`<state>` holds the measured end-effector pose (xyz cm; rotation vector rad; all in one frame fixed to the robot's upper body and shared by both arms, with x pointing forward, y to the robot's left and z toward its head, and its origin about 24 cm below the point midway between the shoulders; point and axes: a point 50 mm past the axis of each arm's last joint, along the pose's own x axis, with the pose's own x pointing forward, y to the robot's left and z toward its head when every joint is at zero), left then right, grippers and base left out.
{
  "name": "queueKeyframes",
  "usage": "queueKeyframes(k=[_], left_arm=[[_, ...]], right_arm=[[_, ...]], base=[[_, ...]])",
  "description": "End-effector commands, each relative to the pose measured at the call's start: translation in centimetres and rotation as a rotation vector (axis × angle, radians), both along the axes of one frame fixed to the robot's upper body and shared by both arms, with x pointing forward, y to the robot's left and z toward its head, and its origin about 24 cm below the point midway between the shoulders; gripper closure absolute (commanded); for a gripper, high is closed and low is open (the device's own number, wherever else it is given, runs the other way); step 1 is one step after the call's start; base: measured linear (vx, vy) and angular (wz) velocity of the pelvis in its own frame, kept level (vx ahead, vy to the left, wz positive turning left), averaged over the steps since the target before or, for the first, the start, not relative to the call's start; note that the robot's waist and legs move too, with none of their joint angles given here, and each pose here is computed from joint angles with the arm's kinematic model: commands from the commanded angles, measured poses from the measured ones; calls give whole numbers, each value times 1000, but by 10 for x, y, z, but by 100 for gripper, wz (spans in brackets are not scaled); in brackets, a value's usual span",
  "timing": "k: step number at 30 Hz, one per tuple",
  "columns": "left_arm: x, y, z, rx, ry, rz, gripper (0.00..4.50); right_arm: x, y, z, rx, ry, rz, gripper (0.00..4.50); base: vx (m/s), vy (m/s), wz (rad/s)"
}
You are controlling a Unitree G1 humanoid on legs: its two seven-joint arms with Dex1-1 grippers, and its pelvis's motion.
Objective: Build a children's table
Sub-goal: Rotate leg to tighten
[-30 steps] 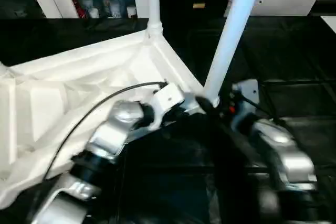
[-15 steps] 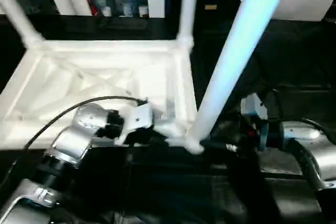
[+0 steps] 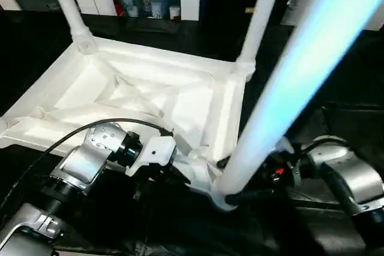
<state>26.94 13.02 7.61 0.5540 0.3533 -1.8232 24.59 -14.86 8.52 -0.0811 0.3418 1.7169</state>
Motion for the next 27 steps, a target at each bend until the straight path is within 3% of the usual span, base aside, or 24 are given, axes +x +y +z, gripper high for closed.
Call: queueKeyframes(k=[1, 2, 7, 18, 23, 27], left_arm=[[-12, -13, -6, 11, 40, -131, 450], [-12, -13, -6, 12, 40, -132, 450], [-11, -11, -6, 23, 39, -134, 450], [-11, -9, -6, 20, 46, -118, 450], [-4, -10, -7, 29, 15, -5, 450], [7, -15, -6, 4, -6, 185, 450]], right_arm=[[-1, 1, 0, -5, 19, 24, 126], [-1, 1, -1, -5, 26, 30, 152], [-3, 2, -2, -7, 62, 56, 195], [-6, 3, -1, 6, 103, 59, 219], [-6, 7, 0, 40, 170, -74, 219], [1, 16, -4, 47, 119, -280, 219]], base=[[0, 0, 0], [0, 0, 0], [0, 0, 0], [0, 0, 0], [0, 0, 0], [0, 0, 0]])
